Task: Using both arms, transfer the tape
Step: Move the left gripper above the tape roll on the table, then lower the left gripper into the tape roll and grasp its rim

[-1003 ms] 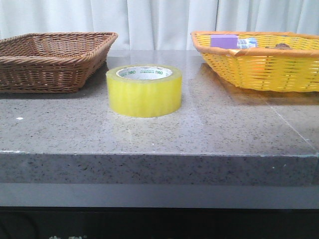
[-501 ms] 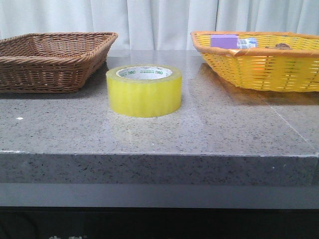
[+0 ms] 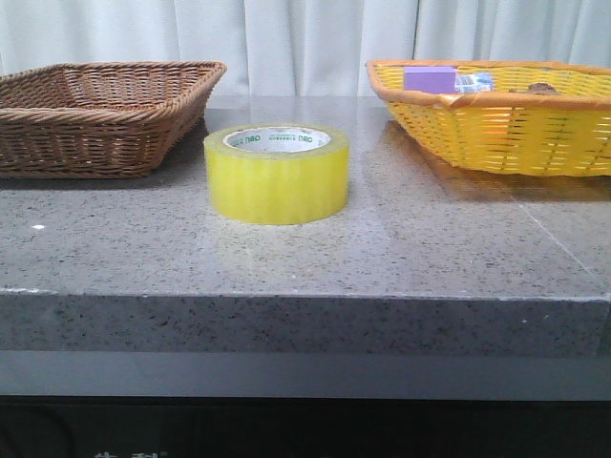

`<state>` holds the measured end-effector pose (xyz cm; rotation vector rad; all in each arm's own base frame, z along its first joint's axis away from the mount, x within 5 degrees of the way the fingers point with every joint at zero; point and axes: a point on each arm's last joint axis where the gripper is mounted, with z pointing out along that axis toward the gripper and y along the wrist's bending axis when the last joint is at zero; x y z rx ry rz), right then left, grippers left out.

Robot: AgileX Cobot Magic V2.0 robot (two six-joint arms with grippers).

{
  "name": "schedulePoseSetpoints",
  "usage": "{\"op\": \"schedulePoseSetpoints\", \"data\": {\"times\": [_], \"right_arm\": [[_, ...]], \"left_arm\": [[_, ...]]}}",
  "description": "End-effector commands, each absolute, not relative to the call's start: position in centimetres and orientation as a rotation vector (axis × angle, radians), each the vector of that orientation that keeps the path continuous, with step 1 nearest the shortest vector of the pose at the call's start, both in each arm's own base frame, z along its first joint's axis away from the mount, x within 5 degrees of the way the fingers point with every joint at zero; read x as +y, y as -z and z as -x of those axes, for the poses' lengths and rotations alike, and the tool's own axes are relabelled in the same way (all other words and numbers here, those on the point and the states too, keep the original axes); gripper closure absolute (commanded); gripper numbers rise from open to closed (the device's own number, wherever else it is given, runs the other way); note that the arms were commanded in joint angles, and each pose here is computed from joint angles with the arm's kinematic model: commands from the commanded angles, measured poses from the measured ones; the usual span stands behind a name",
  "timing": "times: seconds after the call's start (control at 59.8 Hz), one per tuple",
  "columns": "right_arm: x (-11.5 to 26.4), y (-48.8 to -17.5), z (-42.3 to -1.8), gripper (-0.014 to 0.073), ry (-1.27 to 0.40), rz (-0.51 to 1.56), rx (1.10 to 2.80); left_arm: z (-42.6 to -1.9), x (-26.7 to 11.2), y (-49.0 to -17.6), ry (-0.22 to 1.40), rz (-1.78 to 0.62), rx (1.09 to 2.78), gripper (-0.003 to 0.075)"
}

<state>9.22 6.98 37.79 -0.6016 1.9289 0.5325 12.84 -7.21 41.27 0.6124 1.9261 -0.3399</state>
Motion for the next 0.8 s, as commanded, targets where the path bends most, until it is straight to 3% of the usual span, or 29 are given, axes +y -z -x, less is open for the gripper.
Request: {"op": "schedulePoseSetpoints", "data": {"times": [0.0, 0.351, 0.786], "right_arm": [[6.9, -39.2, -9.3, 0.0123, -0.553, 0.549, 1.839], [6.9, -39.2, -9.3, 0.0123, -0.553, 0.549, 1.839], [6.9, -39.2, -9.3, 0.0123, -0.553, 0.549, 1.839]], "left_arm": [[-13.9, -8.2, -43.4, 0.343, -0.677, 1.873, 0.0248], [-19.9, -15.1, -42.9, 0.233, -1.321, 1.931, 0.0248], [-25.6, -23.2, -37.8, 0.254, -1.754, 1.985, 0.0248]]}}
